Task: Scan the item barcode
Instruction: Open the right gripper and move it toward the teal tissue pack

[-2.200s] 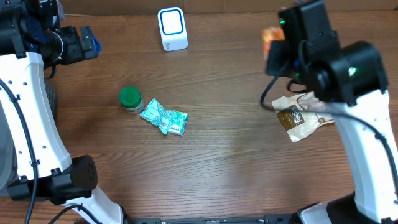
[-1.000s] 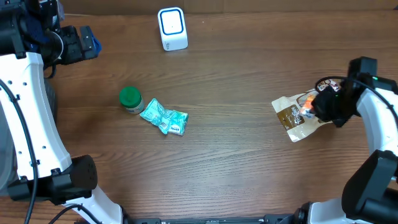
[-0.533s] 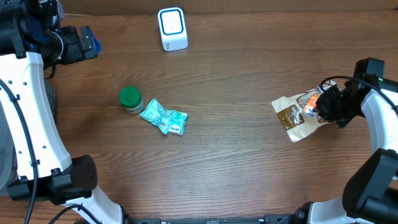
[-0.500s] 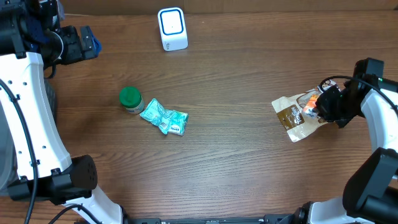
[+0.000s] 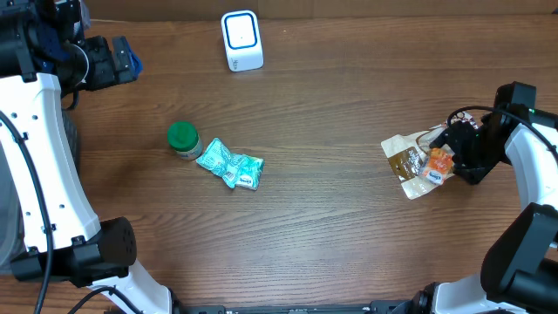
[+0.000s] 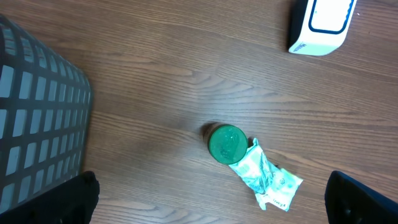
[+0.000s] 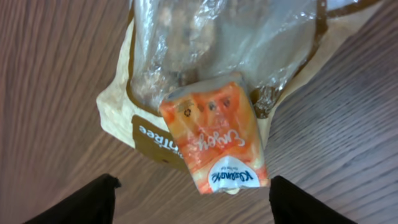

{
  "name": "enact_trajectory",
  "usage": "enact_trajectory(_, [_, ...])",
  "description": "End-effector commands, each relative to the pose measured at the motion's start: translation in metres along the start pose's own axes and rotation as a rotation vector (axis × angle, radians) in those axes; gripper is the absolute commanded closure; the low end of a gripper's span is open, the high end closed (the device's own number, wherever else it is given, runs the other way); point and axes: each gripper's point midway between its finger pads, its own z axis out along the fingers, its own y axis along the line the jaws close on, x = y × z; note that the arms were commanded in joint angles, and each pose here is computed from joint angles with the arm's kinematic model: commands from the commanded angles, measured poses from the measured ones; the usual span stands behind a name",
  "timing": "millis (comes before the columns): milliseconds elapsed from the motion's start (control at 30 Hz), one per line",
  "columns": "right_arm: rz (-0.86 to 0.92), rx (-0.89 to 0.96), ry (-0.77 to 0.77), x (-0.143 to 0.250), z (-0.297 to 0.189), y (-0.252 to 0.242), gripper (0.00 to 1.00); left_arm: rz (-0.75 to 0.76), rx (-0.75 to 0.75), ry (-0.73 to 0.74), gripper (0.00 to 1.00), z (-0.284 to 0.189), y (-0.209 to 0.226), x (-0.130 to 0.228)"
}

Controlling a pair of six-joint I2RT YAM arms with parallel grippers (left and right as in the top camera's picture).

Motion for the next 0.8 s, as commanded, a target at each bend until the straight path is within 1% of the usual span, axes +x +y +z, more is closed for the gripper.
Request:
enact_trajectory(0, [0.003, 0.016, 0.011, 0.002, 0.002, -0.004, 0.19, 0.026, -0.003, -0.005, 0.01, -0.001, -0.002, 0.000])
enact_trajectory(167, [0.002, 0.024, 0.028, 0.006, 0.002, -0.006, 0.18, 0.025, -0.003, -0.005, 0.01, -0.001, -0.002, 0.000])
enact_trajectory(367, [-0.070, 0.021, 0.049, 0.009, -0.011, -0.001, 0.18, 0.026, -0.003, -0.005, 0.01, -0.001, -0.002, 0.000])
enact_trajectory(500, [-0.121, 0.015, 0.039, 0.004, -0.039, 0.010, 0.17, 0.026, -0.003, -0.004, 0.01, -0.001, -0.002, 0.000])
enact_trajectory(600, [-0.177, 0.008, 0.030, 0.003, -0.065, 0.021, 0.14, 0.025, -0.003, -0.005, 0.00, -0.001, -0.002, 0.000])
enact_trajectory(767, [-0.319, -0.042, 0.034, 0.019, -0.095, 0.056, 0.12, 0.026, -0.003, -0.005, 0.00, -0.001, -0.002, 0.000])
